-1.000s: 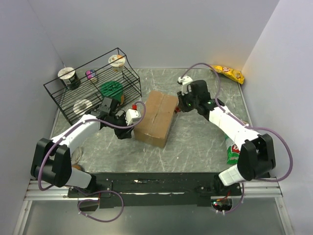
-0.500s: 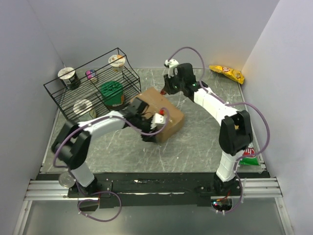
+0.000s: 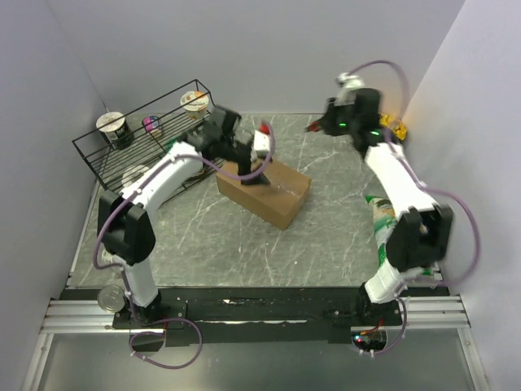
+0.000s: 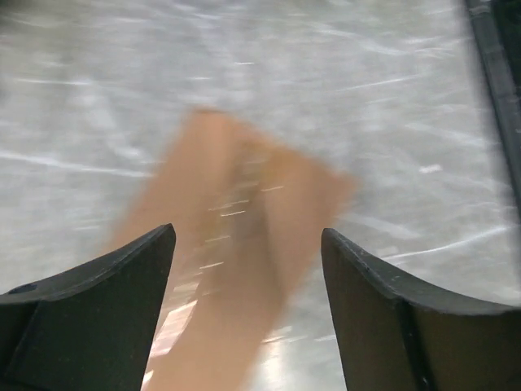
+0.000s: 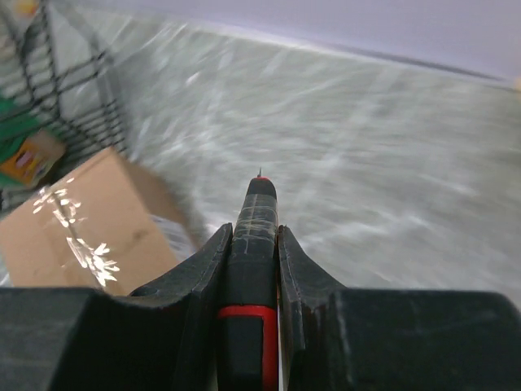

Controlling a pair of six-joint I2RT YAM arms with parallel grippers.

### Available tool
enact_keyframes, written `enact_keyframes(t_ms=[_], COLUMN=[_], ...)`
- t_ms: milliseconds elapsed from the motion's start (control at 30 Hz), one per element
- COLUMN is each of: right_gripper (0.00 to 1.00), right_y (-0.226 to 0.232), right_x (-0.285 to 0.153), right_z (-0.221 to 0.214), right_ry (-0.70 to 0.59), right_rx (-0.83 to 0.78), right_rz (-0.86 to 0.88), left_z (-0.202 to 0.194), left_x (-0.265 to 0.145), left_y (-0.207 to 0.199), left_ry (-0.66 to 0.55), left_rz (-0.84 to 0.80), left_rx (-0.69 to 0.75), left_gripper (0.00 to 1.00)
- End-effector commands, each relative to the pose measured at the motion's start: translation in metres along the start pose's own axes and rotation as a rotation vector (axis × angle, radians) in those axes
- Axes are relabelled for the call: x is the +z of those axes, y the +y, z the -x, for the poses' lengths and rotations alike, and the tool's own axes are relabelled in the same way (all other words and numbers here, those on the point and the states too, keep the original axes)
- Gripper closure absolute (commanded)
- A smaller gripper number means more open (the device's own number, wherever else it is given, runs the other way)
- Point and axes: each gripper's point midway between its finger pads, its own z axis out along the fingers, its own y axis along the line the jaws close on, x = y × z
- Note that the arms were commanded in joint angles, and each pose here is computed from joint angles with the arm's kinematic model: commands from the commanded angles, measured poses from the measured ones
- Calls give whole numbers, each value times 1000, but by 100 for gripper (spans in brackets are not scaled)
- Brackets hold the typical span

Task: Unpack the express box
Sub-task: Cut the express box at the center of the board.

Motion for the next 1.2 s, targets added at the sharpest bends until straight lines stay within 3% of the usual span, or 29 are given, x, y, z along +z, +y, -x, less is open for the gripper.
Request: enact_keyframes(t_ms=[0,33,100,133,233,300,367,433,467,767,967,1167], right_gripper=[100,100,100,100,100,100,100,100,100,100,100,100], right_y=[12,17,15,19,11,4,2,2,1,11,20,33], right_x=[-87,-111,-124,-141,-154,-153,-154,-154,-154,-155,-153,-133], right_z=[36,43,18,18,-26,-56,-68,-81,-84,-119,-137,-132], right_ry=[-133,-171,-129,-144,-54,8,36,62,70,151,191,172], right_rx=[-38,-77,-54,-55,12,39,47,40,36,74,89,78], right_rz=[19,11,-18,-22,-88,-127,-135,-132,-135,-85,-30,39], left_z=[-5,-14,-26,-28,-39,-56,-69,-83,-82,-112,-146,-149], left_x=[-6,0,-1,-4,-30,-54,-79,-100,-110,-101,-87,-77], left_y=[10,12,12,14,21,22,52,56,71,92,95,66], left_ry=[18,28,72,86,121,156,189,204,187,127,181,172], left_rz=[-104,-114,-128,-134,-83,-9,199,363,451,626,637,546], left_rx=[55,43,81,136,77,4,-84,-215,-211,-654,-833,-880], left_gripper=[21,20,20,22,32,37,41,36,32,20,19,20])
